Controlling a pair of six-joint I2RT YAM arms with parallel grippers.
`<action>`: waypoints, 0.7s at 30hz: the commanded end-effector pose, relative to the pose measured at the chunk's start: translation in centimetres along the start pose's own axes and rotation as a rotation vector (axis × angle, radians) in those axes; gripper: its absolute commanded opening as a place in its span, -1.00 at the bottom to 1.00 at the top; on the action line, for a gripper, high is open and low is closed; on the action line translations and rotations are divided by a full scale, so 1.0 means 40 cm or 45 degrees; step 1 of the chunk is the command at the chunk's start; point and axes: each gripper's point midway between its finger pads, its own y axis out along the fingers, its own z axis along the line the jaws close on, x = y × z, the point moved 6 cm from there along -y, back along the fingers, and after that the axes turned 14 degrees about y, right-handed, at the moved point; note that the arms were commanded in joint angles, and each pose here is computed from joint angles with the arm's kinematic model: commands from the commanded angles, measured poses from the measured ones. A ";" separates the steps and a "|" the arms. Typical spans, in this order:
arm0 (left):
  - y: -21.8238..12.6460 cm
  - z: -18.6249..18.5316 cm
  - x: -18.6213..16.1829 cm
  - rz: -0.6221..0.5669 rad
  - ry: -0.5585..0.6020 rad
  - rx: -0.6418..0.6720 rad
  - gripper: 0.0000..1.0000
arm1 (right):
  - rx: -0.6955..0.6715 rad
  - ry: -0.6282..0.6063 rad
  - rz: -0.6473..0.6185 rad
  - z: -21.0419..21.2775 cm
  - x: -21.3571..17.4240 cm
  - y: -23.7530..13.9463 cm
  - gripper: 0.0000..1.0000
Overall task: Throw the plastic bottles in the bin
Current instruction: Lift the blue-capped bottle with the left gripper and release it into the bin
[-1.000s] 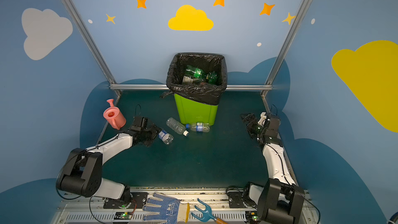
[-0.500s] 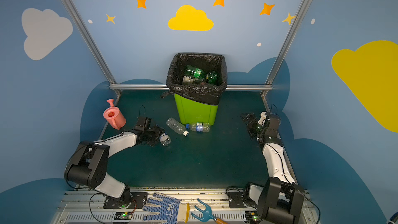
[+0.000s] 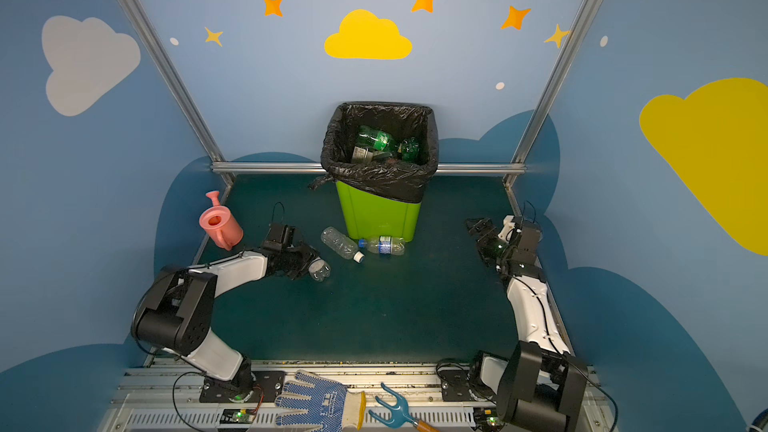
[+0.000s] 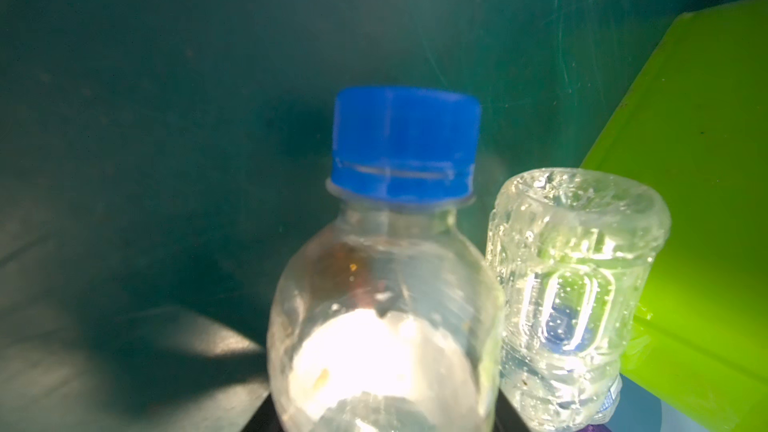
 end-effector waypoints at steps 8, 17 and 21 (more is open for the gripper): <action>-0.221 -0.127 0.146 -0.359 0.164 -0.096 -0.03 | -0.171 0.167 0.050 -0.090 -0.018 0.012 0.95; -0.807 -0.405 0.354 -1.239 0.461 -0.453 0.00 | -0.150 0.170 0.017 -0.082 0.001 -0.008 0.95; -0.906 -0.541 0.377 -1.339 0.566 -0.730 0.01 | -0.137 0.170 0.010 -0.080 0.002 -0.020 0.95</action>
